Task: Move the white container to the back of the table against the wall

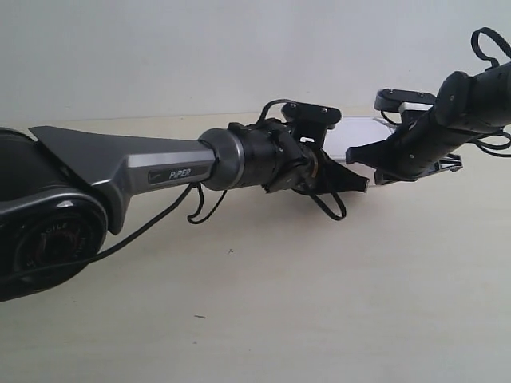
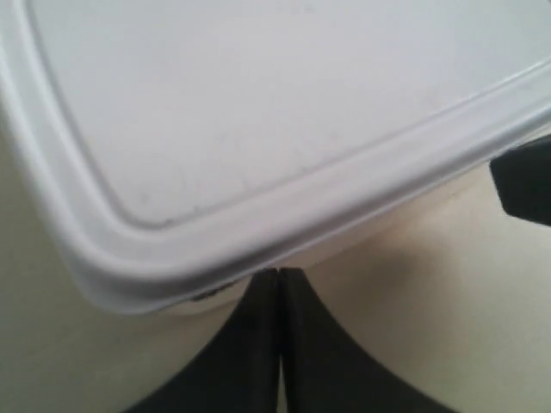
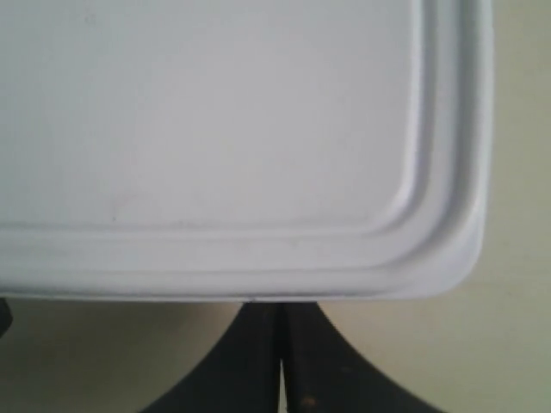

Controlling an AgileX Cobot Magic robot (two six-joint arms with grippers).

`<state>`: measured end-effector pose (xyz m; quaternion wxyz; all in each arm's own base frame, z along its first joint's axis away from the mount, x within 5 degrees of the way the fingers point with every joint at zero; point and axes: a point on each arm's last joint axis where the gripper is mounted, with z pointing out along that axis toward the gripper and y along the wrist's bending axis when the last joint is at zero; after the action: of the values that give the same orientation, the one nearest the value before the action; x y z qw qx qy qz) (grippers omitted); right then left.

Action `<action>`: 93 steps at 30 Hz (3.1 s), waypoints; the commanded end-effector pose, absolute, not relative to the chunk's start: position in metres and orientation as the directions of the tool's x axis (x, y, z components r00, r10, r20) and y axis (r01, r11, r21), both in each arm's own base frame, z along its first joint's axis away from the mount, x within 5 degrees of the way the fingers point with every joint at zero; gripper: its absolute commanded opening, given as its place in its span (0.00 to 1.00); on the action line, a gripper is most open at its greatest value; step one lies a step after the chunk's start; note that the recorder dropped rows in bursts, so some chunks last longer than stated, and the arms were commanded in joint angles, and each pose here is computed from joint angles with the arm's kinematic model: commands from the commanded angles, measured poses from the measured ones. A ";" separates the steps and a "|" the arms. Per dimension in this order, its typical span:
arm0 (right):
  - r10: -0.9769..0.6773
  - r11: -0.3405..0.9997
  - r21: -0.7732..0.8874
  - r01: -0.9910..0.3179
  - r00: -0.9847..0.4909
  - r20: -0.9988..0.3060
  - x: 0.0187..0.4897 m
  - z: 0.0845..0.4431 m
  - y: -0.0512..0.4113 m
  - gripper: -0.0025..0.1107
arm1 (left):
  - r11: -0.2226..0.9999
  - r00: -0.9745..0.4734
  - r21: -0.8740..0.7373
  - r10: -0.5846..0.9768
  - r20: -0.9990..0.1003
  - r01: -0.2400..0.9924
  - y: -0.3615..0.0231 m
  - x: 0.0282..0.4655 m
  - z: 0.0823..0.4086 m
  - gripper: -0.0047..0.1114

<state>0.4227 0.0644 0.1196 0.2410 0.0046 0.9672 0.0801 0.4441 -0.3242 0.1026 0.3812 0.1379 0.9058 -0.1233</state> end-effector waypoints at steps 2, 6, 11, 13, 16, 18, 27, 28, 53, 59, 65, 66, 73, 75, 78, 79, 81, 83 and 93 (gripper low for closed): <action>0.056 0.986 0.165 -0.037 -0.851 -0.523 0.435 0.134 0.064 0.02 | 0.937 -0.658 -0.121 0.135 -0.741 0.328 -0.313 0.455 0.108 0.04; 0.056 0.985 0.168 -0.041 -0.842 -0.537 0.439 0.139 0.065 0.02 | 0.932 -0.640 -0.134 0.121 -0.759 0.336 -0.311 0.460 0.109 0.04; 0.054 0.984 0.170 -0.045 -0.843 -0.535 0.443 0.142 0.066 0.02 | 0.931 -0.632 -0.136 0.118 -0.766 0.340 -0.314 0.463 0.106 0.04; 0.054 0.984 0.173 -0.044 -0.849 -0.526 0.444 0.139 0.066 0.02 | 0.933 -0.634 -0.133 0.119 -0.764 0.335 -0.315 0.465 0.105 0.04; 0.058 0.983 0.177 -0.041 -0.852 -0.520 0.448 0.131 0.067 0.02 | 0.937 -0.636 -0.127 0.117 -0.763 0.326 -0.316 0.468 0.103 0.04; 0.069 0.982 0.187 -0.037 -0.846 -0.529 0.451 0.129 0.068 0.02 | 0.937 -0.629 -0.117 0.125 -0.767 0.329 -0.317 0.471 0.104 0.04; 0.074 0.979 0.200 -0.041 -0.841 -0.536 0.466 0.120 0.071 0.02 | 0.929 -0.589 -0.129 0.109 -0.800 0.347 -0.321 0.478 0.113 0.04; 0.079 0.977 0.208 -0.041 -0.841 -0.536 0.468 0.119 0.071 0.02 | 0.930 -0.589 -0.130 0.106 -0.801 0.345 -0.320 0.479 0.113 0.04; 0.111 0.953 0.293 -0.074 -0.817 -0.566 0.508 0.118 0.084 0.02 | 0.931 -0.554 -0.149 0.065 -0.830 0.333 -0.308 0.502 0.097 0.04; 0.107 0.951 0.299 -0.086 -0.812 -0.574 0.517 0.119 0.086 0.02 | 0.929 -0.523 -0.126 0.080 -0.848 0.347 -0.308 0.506 0.108 0.04; 0.115 0.943 0.321 -0.085 -0.823 -0.557 0.525 0.109 0.089 0.02 | 0.925 -0.502 -0.073 0.135 -0.854 0.372 -0.306 0.508 0.109 0.04; 0.123 0.941 0.329 -0.084 -0.820 -0.559 0.526 0.109 0.089 0.02 | 0.924 -0.499 -0.065 0.142 -0.855 0.376 -0.306 0.508 0.109 0.04; 0.119 0.939 0.331 -0.098 -0.808 -0.576 0.536 0.107 0.091 0.02 | 0.914 -0.480 -0.004 0.209 -0.852 0.405 -0.305 0.508 0.109 0.04; 0.114 0.938 0.330 -0.106 -0.806 -0.581 0.539 0.106 0.092 0.02 | 0.911 -0.477 0.018 0.233 -0.848 0.412 -0.304 0.508 0.108 0.04; 0.097 0.939 0.322 -0.124 -0.800 -0.592 0.543 0.106 0.096 0.02 | 0.907 -0.476 0.045 0.262 -0.839 0.419 -0.304 0.507 0.107 0.04; 0.092 0.938 0.319 -0.133 -0.794 -0.602 0.544 0.108 0.098 0.02 | 0.905 -0.476 0.050 0.268 -0.838 0.422 -0.303 0.507 0.107 0.04; 0.081 0.939 0.308 -0.149 -0.778 -0.622 0.545 0.111 0.102 0.02 | 0.904 -0.476 0.055 0.273 -0.836 0.423 -0.303 0.507 0.106 0.04; 0.072 0.940 0.302 -0.161 -0.770 -0.634 0.546 0.114 0.105 0.02 | 0.903 -0.476 0.057 0.277 -0.835 0.425 -0.304 0.506 0.106 0.04; 0.067 0.943 0.289 -0.164 -0.756 -0.651 0.548 0.113 0.104 0.02 | 0.898 -0.471 0.075 0.297 -0.831 0.434 -0.305 0.506 0.106 0.04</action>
<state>0.5406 0.1074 0.1052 0.3105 -0.0271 0.9335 0.1774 0.5053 -0.3039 0.1005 0.4642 0.2134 0.8564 -0.0738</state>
